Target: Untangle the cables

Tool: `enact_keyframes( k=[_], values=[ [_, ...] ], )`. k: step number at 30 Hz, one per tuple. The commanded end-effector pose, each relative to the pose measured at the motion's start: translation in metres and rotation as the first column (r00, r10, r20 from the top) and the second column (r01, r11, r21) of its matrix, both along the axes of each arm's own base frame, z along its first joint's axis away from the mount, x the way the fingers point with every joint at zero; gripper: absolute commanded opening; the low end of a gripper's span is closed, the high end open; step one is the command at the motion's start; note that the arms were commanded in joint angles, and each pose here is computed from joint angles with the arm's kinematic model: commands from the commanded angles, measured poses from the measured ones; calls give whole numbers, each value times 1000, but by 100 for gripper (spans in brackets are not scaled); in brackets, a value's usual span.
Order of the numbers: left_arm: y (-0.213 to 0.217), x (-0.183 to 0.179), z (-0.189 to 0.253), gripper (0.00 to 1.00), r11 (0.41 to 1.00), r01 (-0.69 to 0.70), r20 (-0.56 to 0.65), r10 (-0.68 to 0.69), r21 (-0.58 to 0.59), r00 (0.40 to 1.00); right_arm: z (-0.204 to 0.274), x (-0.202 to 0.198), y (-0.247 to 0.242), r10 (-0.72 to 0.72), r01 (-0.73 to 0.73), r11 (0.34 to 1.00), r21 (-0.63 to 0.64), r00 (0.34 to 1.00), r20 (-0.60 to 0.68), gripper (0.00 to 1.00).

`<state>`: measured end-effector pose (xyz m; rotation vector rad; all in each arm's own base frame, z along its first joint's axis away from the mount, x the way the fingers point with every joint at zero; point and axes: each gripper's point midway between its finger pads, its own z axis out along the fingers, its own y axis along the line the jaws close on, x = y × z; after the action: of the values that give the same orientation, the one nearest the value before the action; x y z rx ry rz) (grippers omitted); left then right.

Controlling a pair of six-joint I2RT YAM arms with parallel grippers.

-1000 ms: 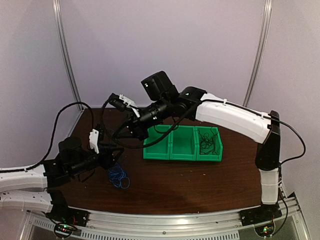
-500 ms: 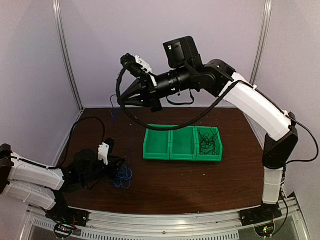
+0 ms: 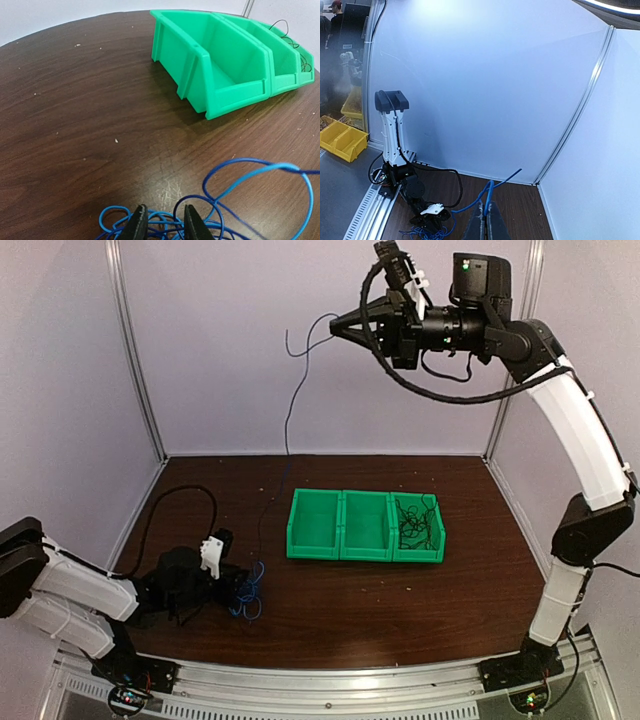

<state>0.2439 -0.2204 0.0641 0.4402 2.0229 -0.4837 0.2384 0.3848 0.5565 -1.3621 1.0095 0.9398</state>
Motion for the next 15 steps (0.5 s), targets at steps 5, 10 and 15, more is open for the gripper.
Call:
enact_keyframes(
  k=[5,10,15],
  values=[
    [14,12,-16,26,992,-96,-58,100,77,993,62,-17,-63,-47,36,992,123,995,92,0],
    [24,11,-33,24,982,-132,-93,146,137,985,80,-30,-85,-49,30,986,162,992,115,0],
    [28,12,-33,23,977,-158,-96,172,143,980,85,-29,-97,-92,69,983,172,987,131,0]
  ],
)
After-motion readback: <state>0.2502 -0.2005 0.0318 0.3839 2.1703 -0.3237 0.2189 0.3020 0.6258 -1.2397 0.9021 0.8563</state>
